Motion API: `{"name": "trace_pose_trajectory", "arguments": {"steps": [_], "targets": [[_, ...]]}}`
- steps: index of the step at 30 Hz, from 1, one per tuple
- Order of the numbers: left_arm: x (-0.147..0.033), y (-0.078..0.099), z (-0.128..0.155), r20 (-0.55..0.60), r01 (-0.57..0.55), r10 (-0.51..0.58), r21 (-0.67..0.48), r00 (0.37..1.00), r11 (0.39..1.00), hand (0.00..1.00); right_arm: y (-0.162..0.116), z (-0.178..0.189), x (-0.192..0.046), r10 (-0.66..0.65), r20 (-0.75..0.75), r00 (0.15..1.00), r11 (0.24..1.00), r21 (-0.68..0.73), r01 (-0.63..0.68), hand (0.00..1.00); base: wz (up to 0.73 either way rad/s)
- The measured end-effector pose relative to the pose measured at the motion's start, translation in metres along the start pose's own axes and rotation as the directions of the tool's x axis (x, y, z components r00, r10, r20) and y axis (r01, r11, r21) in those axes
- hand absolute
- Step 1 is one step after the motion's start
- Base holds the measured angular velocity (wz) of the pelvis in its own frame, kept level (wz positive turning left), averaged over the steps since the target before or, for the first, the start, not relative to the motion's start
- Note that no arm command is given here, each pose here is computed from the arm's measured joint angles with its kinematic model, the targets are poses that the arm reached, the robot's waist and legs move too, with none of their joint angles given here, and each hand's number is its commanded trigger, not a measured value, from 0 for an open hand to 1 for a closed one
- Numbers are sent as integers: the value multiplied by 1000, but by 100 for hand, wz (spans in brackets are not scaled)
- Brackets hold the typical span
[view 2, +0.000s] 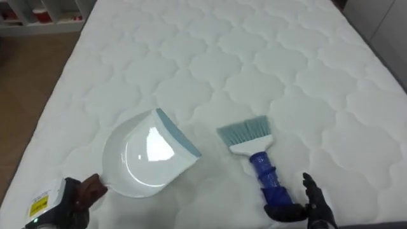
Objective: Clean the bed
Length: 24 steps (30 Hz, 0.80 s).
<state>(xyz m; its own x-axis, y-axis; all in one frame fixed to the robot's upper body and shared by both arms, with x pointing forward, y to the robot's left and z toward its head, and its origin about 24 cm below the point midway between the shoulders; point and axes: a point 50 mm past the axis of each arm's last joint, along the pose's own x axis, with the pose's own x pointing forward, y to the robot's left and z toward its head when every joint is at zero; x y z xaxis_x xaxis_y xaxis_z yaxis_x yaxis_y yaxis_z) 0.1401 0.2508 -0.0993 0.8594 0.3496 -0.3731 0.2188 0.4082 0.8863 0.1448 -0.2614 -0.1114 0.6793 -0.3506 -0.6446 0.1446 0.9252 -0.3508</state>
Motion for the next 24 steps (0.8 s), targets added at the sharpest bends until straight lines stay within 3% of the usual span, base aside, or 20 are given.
{"name": "trace_pose_trajectory", "arguments": {"steps": [7,14,24], "targets": [[-1,-2,0,-6,11,-11,-5,1000,1000,0,5,-8,-1,11,-35,999,999,34,-10,0,0],[-7,-14,-14,-112,51,-62,-99,992,994,0,13,-18,-5,53,-74,996,997,52,-49,0,-5],[-22,-26,-39,-273,16,-85,-245,958,969,0,5,-46,-10,4,-195,981,997,76,11,0,-1]]}}
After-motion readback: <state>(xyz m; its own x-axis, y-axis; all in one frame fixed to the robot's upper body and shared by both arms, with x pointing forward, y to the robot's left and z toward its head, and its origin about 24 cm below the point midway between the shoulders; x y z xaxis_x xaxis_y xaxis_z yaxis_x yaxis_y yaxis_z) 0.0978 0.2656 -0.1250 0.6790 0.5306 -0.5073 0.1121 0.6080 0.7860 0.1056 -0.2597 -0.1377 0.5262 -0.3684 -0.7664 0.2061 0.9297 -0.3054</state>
